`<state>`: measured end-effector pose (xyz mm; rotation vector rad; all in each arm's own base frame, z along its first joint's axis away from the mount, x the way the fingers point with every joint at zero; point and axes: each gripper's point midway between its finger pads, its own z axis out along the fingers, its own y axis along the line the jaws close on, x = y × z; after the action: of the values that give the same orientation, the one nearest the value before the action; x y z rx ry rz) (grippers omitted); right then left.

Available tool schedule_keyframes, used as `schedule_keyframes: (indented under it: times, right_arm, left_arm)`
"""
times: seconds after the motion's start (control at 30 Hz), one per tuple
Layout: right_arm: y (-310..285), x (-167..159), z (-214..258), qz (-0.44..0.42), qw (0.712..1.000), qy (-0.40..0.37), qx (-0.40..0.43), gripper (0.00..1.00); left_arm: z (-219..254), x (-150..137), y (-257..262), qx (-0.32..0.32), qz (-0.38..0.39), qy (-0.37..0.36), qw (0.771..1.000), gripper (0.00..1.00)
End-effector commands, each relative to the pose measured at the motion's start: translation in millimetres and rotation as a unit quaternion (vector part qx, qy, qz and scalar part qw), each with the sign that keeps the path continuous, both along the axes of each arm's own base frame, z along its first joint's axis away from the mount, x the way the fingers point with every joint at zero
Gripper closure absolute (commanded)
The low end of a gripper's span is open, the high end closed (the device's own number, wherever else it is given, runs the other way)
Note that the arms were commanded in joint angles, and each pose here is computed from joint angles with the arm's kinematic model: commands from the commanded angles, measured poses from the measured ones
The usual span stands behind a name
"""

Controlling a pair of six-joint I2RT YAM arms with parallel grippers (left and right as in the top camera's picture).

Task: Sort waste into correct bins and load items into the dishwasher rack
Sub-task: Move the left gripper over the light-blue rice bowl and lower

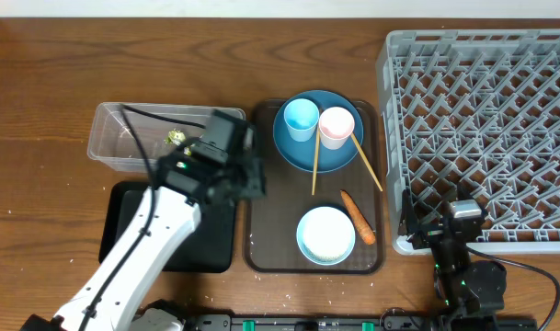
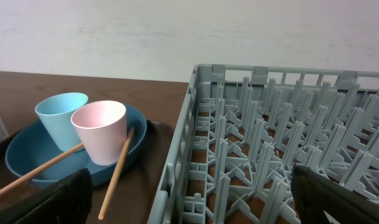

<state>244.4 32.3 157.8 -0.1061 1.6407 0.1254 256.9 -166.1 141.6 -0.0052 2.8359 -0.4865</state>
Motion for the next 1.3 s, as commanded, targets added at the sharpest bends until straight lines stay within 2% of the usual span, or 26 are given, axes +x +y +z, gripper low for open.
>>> schedule_keyframes:
  times: [0.0, 0.17, 0.27, 0.57, 0.97, 1.0, 1.1, 1.27]
  right_arm:
    - [-2, 0, -1, -0.003, 1.0, 0.0, -0.004, 0.01]
    - [-2, 0, -1, -0.003, 1.0, 0.0, -0.004, 0.01]
    - [-2, 0, -1, -0.003, 1.0, 0.0, -0.004, 0.01]
    - [-2, 0, -1, -0.003, 1.0, 0.0, -0.004, 0.01]
    - [-2, 0, -1, -0.003, 1.0, 0.0, -0.004, 0.01]
    - [-2, 0, -1, -0.003, 1.0, 0.0, -0.004, 0.01]
    - [-2, 0, -1, -0.003, 1.0, 0.0, -0.004, 0.01]
    - [-2, 0, -1, -0.003, 1.0, 0.0, -0.004, 0.01]
  left_arm:
    - [4, -27, -33, -0.023, -0.065, 0.01, 0.998, 0.51]
    - [-2, -50, -57, 0.018, -0.103, -0.005, 0.994, 0.51]
    - [-13, -59, -60, 0.053, -0.1, -0.013, 0.994, 0.51]
    - [-61, -84, -61, 0.113, -0.123, 0.018, 0.986, 0.51]
    - [-117, -72, -73, 0.138, -0.123, 0.034, 0.982, 0.51]
    - [-121, -72, -72, 0.144, -0.123, 0.037, 0.981, 0.58]
    - [-128, -66, -61, 0.178, -0.115, 0.029, 0.977, 0.68]
    - [-125, -51, -38, 0.235, -0.094, -0.004, 0.968, 0.71]
